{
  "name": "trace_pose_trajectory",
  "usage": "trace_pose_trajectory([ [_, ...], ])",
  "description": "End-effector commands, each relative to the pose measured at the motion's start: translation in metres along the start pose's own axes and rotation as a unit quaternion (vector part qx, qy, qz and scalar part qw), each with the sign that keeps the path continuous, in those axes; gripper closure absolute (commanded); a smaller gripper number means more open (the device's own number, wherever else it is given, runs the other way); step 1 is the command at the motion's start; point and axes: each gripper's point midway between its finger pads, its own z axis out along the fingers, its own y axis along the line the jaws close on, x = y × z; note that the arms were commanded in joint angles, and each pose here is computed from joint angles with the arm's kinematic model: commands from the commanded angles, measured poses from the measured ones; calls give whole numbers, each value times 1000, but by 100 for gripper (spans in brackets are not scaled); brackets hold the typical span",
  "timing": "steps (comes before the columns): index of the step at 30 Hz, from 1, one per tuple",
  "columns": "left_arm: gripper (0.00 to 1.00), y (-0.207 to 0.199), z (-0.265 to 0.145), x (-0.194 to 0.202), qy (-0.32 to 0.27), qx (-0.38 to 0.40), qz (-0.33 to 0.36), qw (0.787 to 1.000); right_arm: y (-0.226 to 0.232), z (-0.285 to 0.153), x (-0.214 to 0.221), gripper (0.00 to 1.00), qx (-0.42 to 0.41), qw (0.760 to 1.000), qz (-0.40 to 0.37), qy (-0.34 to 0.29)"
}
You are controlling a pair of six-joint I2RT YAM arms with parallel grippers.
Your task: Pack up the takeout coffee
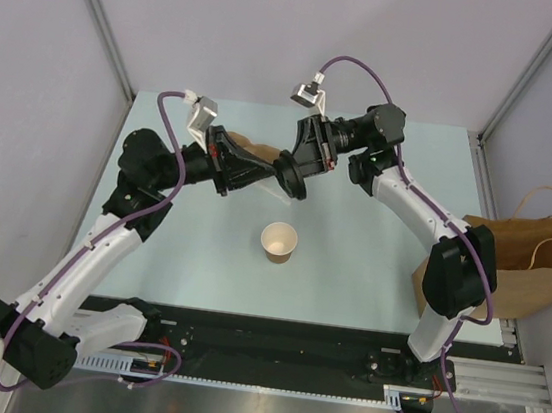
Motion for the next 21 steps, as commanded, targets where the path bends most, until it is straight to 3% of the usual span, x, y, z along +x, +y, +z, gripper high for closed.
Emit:
trace_pose_trajectory([
  [1,100,2,3,-1,8,-19,2,1000,21,-5,-7,60,2,999,-53,7],
  [3,100,-2,1,-1,9,-14,3,1000,18,-14,-16,35,13,999,-50,-14],
  [6,100,-3,0,0,10,-13,6,1000,14,-22,-24,20,24,998,-40,-34],
  [12,100,-4,-3,-3,11,-20,9,1000,4,-46,-40,0,56,994,-33,-83],
  [14,100,0,-5,0,16,-34,8,999,-6,-77,-54,0,90,988,-47,-118],
  [15,100,3,-6,1,17,-42,7,999,-10,-89,-66,0,115,982,-17,-148],
  [16,100,7,-7,1,17,-52,8,998,-16,-119,-79,0,161,969,-15,-185],
  [17,100,10,-8,4,22,-59,1,998,-41,-145,-94,0,259,936,-121,-203],
  [18,100,13,-9,3,22,-65,0,998,-27,-153,-93,0,316,924,-92,-197],
  [19,100,17,-9,2,19,-77,1,997,-30,-159,-94,0,363,905,-119,-188],
  [20,100,19,-10,2,21,-87,-2,996,-35,-177,-97,0,447,861,-163,-181],
  [21,100,23,-11,3,25,-95,-5,995,-33,-182,-97,0,473,844,-177,-180],
])
